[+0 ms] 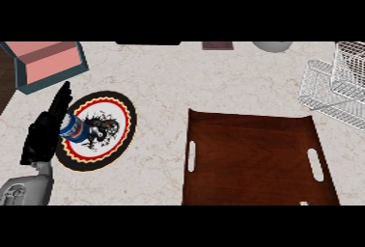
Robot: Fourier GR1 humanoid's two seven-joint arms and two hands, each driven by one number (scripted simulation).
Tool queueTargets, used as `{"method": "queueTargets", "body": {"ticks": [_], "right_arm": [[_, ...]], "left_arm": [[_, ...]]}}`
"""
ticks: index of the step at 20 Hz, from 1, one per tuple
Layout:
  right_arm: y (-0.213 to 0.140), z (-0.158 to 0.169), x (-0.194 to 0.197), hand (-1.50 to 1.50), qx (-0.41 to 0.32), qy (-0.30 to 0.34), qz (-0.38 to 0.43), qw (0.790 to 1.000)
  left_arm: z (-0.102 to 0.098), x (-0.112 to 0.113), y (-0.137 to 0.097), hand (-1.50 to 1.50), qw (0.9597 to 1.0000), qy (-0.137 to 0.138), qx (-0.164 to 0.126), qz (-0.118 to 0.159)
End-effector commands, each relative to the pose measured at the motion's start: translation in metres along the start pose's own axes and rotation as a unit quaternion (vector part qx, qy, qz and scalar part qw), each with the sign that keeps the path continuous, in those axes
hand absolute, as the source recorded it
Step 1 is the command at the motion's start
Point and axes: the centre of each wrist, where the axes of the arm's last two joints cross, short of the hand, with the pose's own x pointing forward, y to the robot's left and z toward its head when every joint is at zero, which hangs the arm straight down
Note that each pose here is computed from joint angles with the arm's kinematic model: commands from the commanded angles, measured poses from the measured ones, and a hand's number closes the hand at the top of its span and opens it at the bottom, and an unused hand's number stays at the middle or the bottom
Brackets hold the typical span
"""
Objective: Pick the lemon from the tray and place it in the tiered basket
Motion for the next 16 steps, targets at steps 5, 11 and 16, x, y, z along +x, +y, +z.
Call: {"method": "queueTargets", "body": {"ticks": [5,11,16], "right_arm": [[0.025,0.004,-0.019,-1.5,0.071,0.057,-0.089,0.992],[0.023,0.002,-0.039,-1.5,-0.012,0.046,-0.175,0.983],[-0.002,-0.003,-0.041,-1.5,-0.083,0.044,-0.233,0.968]], "left_arm": [[-0.008,0.0,-0.008,0.0,1.0,0.003,0.003,0.002],[0.002,-0.012,-0.008,0.0,0.9999,0.006,0.003,0.009],[-0.009,0.003,-0.005,0.0,1.0,0.007,0.006,-0.003]]}}
